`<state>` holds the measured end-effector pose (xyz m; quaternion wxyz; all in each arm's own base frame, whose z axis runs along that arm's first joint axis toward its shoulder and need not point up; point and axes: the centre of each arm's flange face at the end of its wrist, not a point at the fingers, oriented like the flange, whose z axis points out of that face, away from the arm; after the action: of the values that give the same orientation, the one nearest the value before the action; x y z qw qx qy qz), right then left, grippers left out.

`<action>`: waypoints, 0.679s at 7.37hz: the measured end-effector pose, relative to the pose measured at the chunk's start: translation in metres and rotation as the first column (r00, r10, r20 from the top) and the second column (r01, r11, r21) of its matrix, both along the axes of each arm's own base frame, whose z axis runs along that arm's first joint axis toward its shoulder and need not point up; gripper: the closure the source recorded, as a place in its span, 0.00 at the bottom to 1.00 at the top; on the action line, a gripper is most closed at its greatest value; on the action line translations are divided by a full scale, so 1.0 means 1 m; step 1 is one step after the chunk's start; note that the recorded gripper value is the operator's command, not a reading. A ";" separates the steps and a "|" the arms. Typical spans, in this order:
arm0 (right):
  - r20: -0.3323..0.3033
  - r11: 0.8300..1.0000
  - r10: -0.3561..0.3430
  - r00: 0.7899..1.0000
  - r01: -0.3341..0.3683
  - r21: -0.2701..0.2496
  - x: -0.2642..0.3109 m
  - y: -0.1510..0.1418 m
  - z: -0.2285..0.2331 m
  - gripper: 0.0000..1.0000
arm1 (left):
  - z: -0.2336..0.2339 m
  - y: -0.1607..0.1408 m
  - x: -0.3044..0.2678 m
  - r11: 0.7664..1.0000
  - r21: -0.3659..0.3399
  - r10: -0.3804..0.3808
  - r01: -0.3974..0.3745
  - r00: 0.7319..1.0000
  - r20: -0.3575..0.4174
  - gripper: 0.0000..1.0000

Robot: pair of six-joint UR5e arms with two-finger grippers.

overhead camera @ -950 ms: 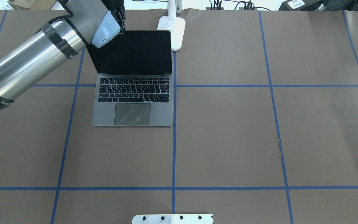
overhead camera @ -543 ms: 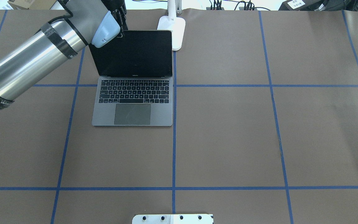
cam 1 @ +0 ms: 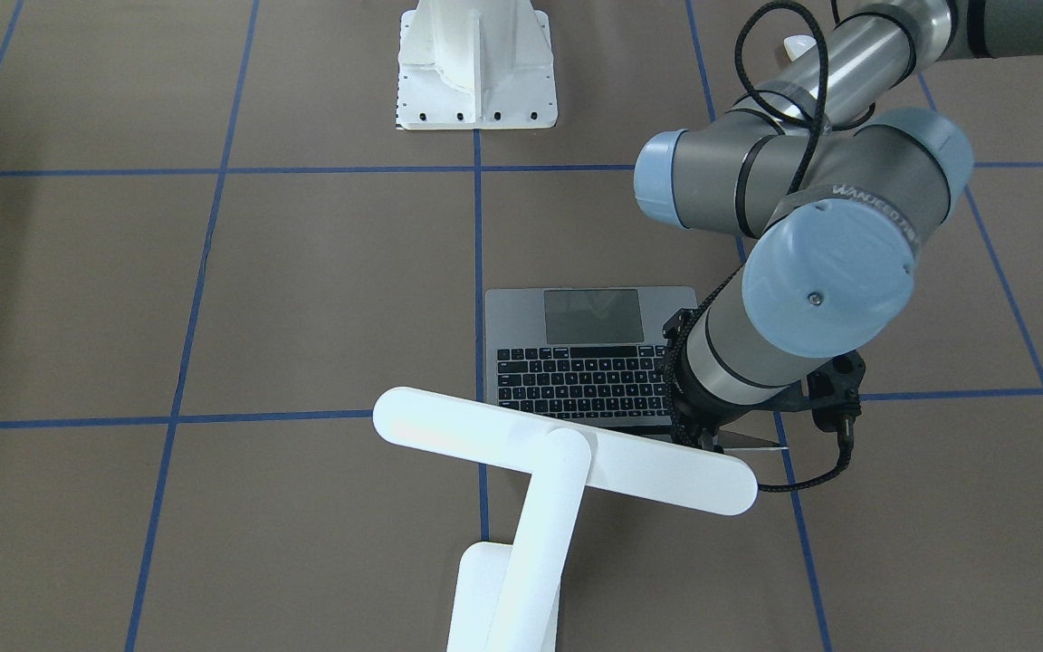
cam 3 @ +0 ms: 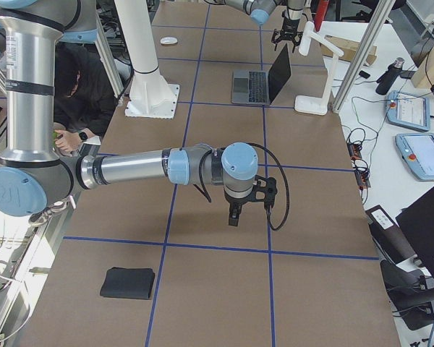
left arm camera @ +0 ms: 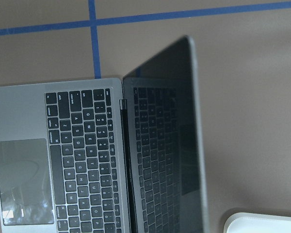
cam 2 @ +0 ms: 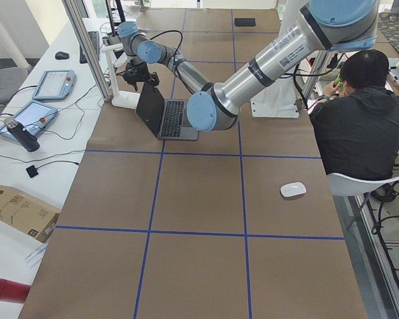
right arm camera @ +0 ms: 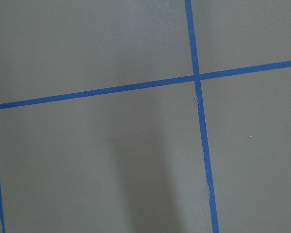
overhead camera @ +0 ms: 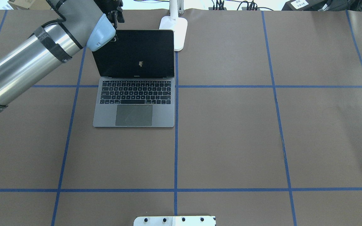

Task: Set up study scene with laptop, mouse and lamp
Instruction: 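Open the left gripper and draw it back from the laptop lid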

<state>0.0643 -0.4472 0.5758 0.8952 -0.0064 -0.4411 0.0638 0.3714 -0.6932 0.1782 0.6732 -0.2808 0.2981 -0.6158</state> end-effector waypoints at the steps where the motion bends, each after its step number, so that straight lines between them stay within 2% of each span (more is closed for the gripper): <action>1: 0.000 1.000 -0.002 1.000 0.002 0.003 0.000 0.001 0.000 0.01 | 0.006 0.007 -0.013 1.000 0.010 -0.010 0.010 1.000 -0.004 0.00; 3: -0.001 1.000 -0.006 1.000 0.006 0.003 0.000 0.004 0.003 0.01 | 0.015 0.034 -0.048 0.999 0.036 -0.016 0.016 1.000 -0.002 0.00; 5: -0.003 1.000 -0.027 1.000 0.027 0.010 0.000 0.012 0.010 0.01 | 0.014 0.073 -0.076 0.991 0.118 0.053 -0.057 0.998 0.035 0.00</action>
<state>0.0639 -0.4350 0.5858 0.8965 -0.0077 -0.4402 0.0497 0.2953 -0.6203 0.1924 0.7101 -0.2384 0.3156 -0.5826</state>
